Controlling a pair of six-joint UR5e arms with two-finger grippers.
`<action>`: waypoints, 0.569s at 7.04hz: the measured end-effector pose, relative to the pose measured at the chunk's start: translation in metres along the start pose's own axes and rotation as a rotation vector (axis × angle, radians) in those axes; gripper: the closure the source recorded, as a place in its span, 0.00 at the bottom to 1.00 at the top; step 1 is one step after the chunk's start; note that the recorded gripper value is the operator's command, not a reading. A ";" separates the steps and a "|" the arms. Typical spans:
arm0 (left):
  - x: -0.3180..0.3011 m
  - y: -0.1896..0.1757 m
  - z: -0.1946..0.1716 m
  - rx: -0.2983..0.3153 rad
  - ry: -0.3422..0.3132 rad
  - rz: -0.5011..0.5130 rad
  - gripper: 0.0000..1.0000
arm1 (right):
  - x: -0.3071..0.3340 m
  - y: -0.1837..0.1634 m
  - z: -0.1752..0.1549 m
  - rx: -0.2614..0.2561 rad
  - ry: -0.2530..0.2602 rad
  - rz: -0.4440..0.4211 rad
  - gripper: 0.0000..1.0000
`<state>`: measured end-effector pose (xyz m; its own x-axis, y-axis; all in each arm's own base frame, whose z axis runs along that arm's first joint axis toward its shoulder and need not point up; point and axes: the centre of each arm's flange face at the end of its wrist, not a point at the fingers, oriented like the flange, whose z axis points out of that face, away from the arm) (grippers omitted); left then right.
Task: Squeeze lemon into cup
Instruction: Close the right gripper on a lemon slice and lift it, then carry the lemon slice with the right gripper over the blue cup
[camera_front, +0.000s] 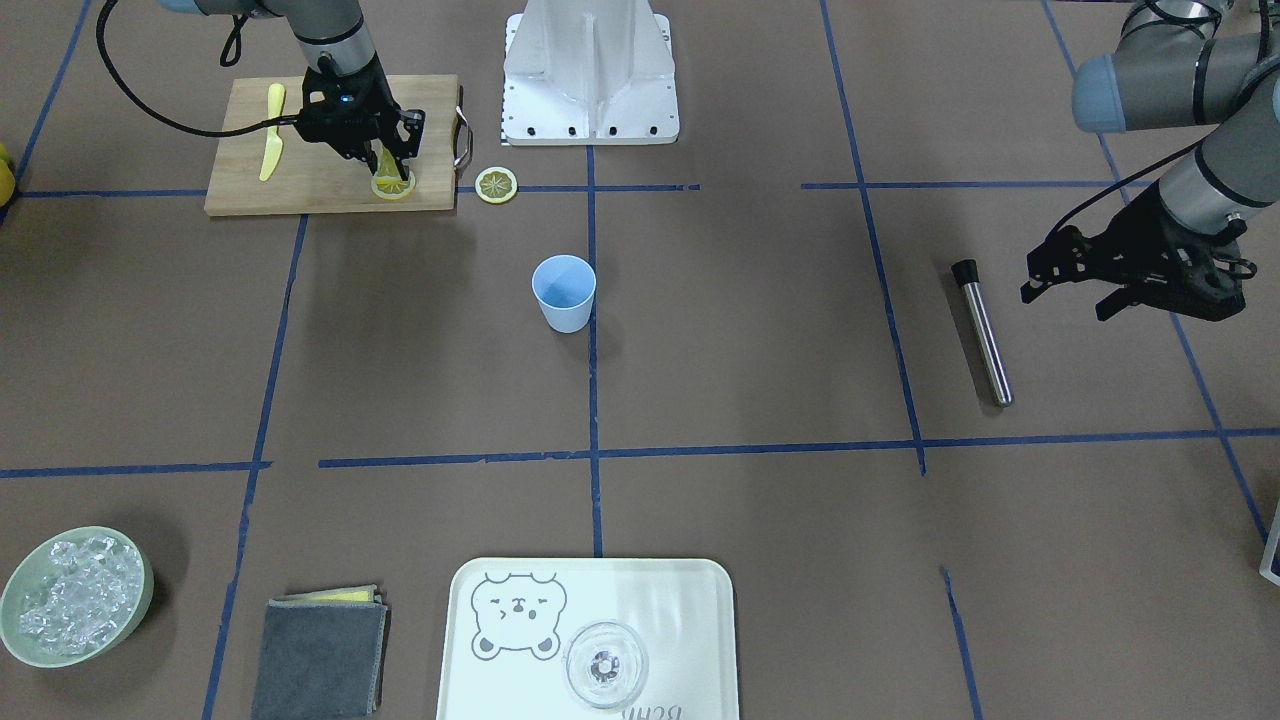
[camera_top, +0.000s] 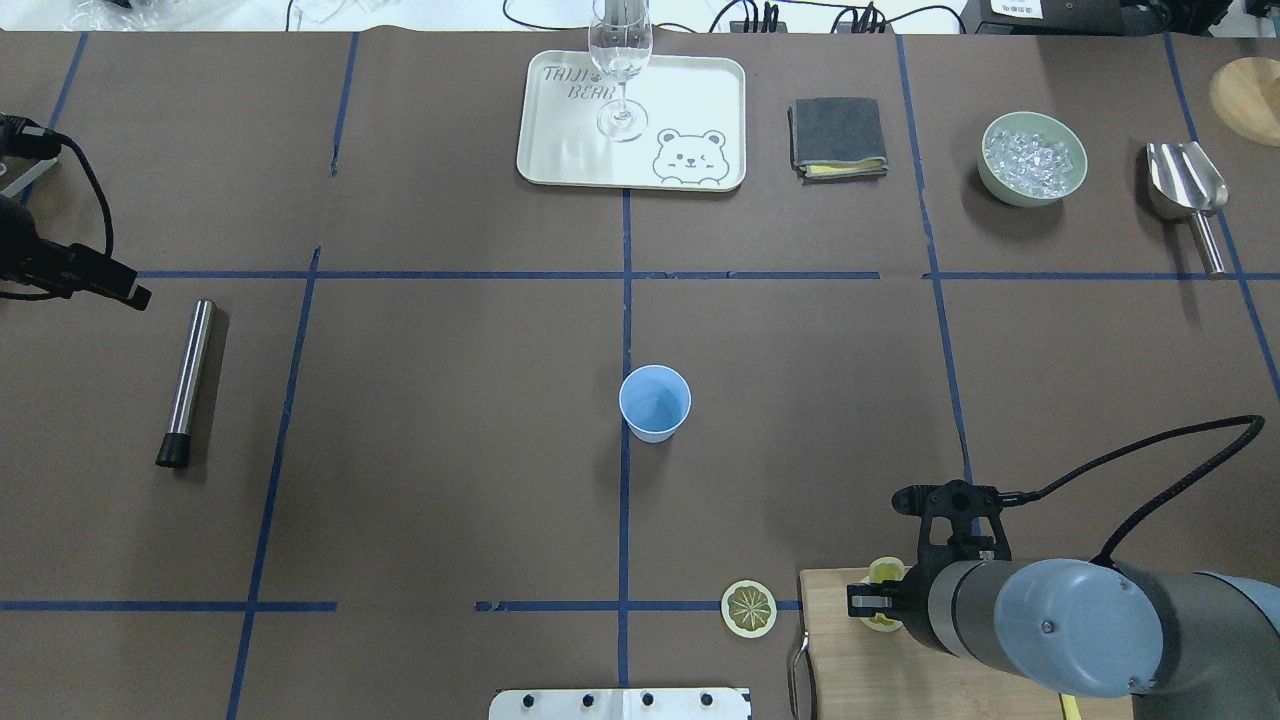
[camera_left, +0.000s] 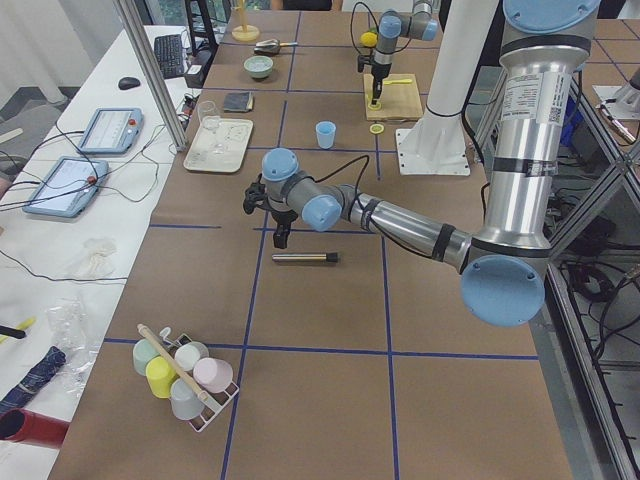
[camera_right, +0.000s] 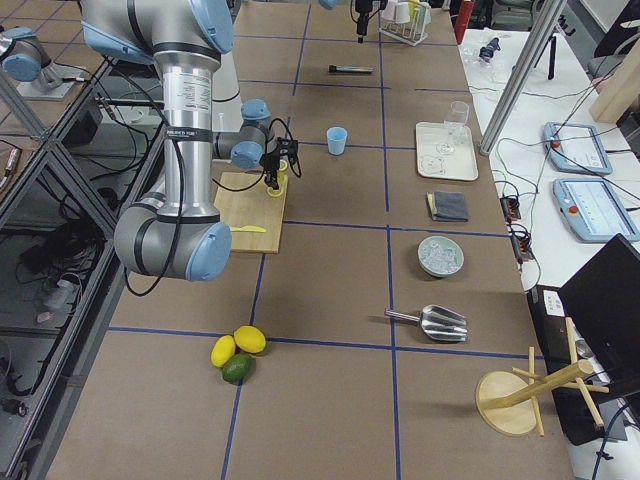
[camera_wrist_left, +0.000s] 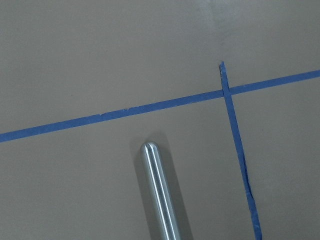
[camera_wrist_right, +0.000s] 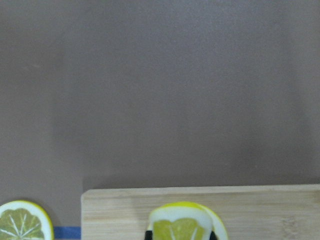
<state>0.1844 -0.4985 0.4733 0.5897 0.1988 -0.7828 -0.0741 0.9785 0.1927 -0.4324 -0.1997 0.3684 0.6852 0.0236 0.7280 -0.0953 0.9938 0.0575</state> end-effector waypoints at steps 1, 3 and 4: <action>0.001 0.000 -0.001 0.002 0.001 -0.008 0.00 | 0.000 -0.001 -0.003 0.003 -0.003 0.002 0.60; 0.003 0.000 -0.002 0.004 0.003 -0.011 0.00 | -0.001 -0.008 -0.020 0.013 -0.015 0.012 0.60; 0.003 0.000 -0.002 0.004 0.003 -0.012 0.00 | -0.009 -0.013 -0.035 0.019 -0.012 0.020 0.59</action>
<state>0.1840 -0.4977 0.4699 0.5881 0.1876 -0.7868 -0.0638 0.9805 0.1861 -0.4118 -0.2092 0.3368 0.6745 0.0420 0.7371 -0.1228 0.9909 0.0559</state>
